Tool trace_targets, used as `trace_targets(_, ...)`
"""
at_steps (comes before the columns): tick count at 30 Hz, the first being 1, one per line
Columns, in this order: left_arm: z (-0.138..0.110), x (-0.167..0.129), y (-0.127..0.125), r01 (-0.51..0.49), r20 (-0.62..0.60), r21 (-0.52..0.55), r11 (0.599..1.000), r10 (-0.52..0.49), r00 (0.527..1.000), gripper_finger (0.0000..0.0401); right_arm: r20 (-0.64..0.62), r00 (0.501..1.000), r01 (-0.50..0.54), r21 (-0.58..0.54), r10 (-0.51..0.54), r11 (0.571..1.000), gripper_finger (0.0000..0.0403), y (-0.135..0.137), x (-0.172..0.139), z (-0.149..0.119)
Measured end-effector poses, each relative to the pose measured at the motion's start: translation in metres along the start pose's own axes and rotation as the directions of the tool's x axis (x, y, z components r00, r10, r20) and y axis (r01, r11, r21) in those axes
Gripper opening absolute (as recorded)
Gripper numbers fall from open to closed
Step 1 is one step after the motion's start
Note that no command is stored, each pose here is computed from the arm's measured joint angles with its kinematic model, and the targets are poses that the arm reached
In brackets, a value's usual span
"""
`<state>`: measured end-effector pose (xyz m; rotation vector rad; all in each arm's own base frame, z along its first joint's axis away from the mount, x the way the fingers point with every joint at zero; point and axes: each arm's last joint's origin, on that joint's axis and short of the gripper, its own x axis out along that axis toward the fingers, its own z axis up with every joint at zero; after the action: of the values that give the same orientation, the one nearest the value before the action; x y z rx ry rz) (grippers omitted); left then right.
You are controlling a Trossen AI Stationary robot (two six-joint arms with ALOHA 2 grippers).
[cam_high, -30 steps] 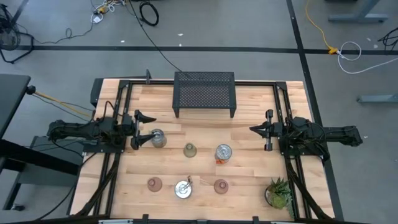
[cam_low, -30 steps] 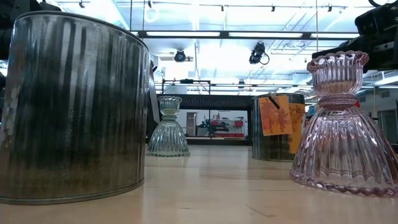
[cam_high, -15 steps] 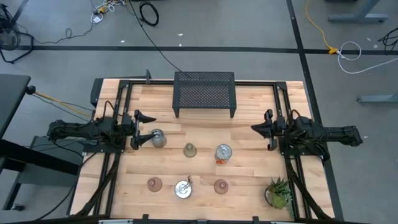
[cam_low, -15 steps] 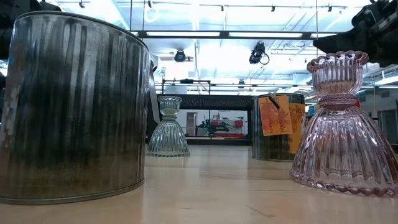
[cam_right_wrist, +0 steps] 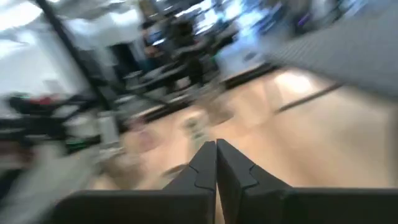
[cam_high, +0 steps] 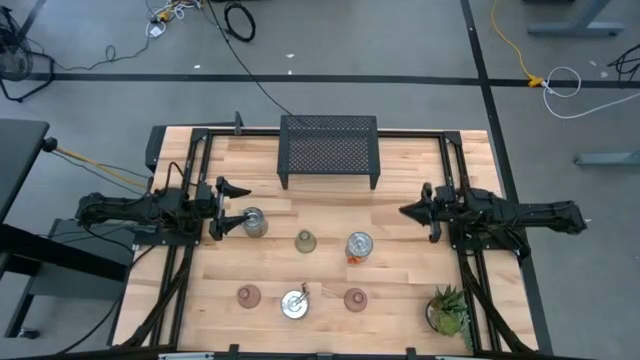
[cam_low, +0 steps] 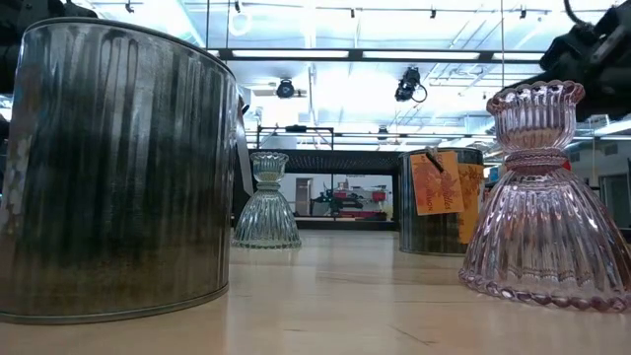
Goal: Pick & Place candle stick holders
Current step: Put the middle right silver scented candle on the shelf
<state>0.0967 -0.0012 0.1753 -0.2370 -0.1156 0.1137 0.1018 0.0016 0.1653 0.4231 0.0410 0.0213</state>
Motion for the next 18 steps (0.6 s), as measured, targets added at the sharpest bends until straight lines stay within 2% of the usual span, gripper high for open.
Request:
trace_targets(3, 0.0, 0.0, 0.0, -0.002, 0.0, 0.0, 1.0, 0.002, 1.0, 0.0399, -0.093, 0.991, -0.09, 0.102, 0.099, 0.991, 0.0016, 0.003, 0.003, -0.005)
trace_targets(5, 0.0, 0.0, 0.0, -0.009, 0.002, 0.0, 1.0, 0.009, 1.0, 0.0399, -0.138, 0.986, -0.08, 0.13, 0.098, 0.988, 0.0021, 0.003, 0.005, -0.009)
trace_targets(8, 0.0, 0.0, 0.0, -0.009, 0.005, -0.001, 1.0, 0.009, 1.0, 0.0399, -0.183, 0.98, -0.059, 0.128, 0.082, 0.99, 0.0025, 0.003, 0.008, -0.013)
trace_targets(13, 0.0, 0.0, 0.0, -0.009, 0.007, -0.002, 1.0, 0.009, 1.0, 0.0399, -0.192, 0.972, -0.115, 0.122, 0.137, 0.986, 0.0027, 0.009, 0.012, -0.014)
trace_targets(16, 0.001, 0.0, 0.0, -0.009, 0.008, -0.005, 1.0, 0.009, 1.0, 0.0399, -0.241, 0.964, -0.102, 0.068, 0.116, 0.992, 0.0027, 0.008, 0.014, -0.02)
trace_targets(18, 0.001, 0.0, 0.0, -0.01, 0.008, -0.018, 1.0, 0.01, 1.0, 0.0399, -0.264, 0.961, -0.07, 0.072, 0.087, 0.995, 0.0027, 0.007, 0.015, -0.022)
